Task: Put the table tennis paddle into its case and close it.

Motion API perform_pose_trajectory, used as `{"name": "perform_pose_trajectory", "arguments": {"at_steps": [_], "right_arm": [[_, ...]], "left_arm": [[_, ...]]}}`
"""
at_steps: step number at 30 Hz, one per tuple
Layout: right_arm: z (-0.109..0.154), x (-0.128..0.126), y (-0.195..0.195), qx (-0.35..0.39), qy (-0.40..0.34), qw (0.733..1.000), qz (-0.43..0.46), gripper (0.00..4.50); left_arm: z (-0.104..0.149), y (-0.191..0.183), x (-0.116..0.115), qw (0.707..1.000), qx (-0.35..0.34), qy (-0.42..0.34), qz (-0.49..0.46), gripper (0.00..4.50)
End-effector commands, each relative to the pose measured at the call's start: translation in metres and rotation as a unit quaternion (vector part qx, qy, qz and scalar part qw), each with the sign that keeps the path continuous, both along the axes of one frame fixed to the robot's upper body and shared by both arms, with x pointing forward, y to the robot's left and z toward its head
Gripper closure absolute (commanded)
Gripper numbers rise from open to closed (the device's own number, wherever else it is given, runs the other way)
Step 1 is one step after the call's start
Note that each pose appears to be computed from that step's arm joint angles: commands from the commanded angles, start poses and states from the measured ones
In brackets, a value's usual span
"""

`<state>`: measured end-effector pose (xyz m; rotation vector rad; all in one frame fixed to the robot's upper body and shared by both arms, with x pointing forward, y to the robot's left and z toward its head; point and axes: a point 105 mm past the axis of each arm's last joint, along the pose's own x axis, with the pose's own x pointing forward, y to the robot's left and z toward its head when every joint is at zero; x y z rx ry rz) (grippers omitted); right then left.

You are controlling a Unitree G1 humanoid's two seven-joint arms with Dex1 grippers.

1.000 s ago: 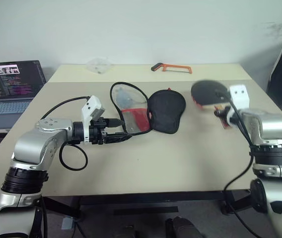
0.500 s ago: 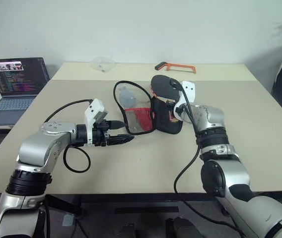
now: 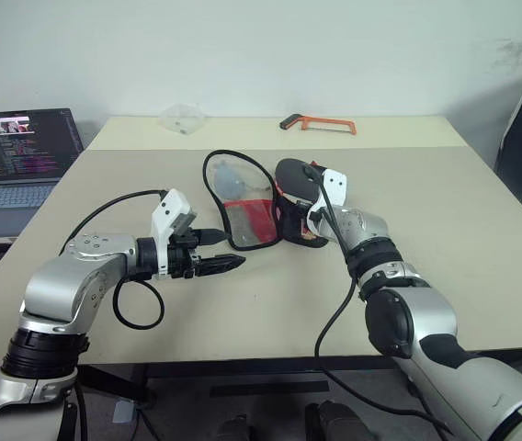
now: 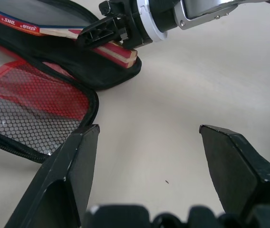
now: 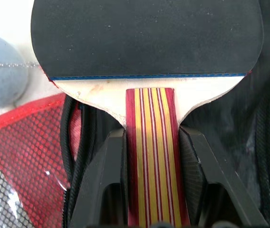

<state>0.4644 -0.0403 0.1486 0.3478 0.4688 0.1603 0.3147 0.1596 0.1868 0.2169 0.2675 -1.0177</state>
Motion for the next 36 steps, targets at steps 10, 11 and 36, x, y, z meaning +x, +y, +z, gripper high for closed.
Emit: {"name": "perform_pose_trajectory", "arguments": {"at_steps": [10,11,36], "right_arm": [[0.014,0.008,-0.003,-0.013,-0.043,0.999,-0.017,3.40],[0.012,0.007,-0.001,-0.013,-0.041,0.999,-0.010,3.40],[0.094,-0.043,-0.014,0.005,-0.182,0.965,0.190,0.05]], "left_arm": [[0.013,0.000,0.000,1.000,0.000,-0.026,0.001,0.81],[0.014,0.000,0.000,1.000,0.001,-0.026,0.001,0.81],[0.031,0.051,0.045,0.987,0.008,-0.080,0.136,0.81]]}}
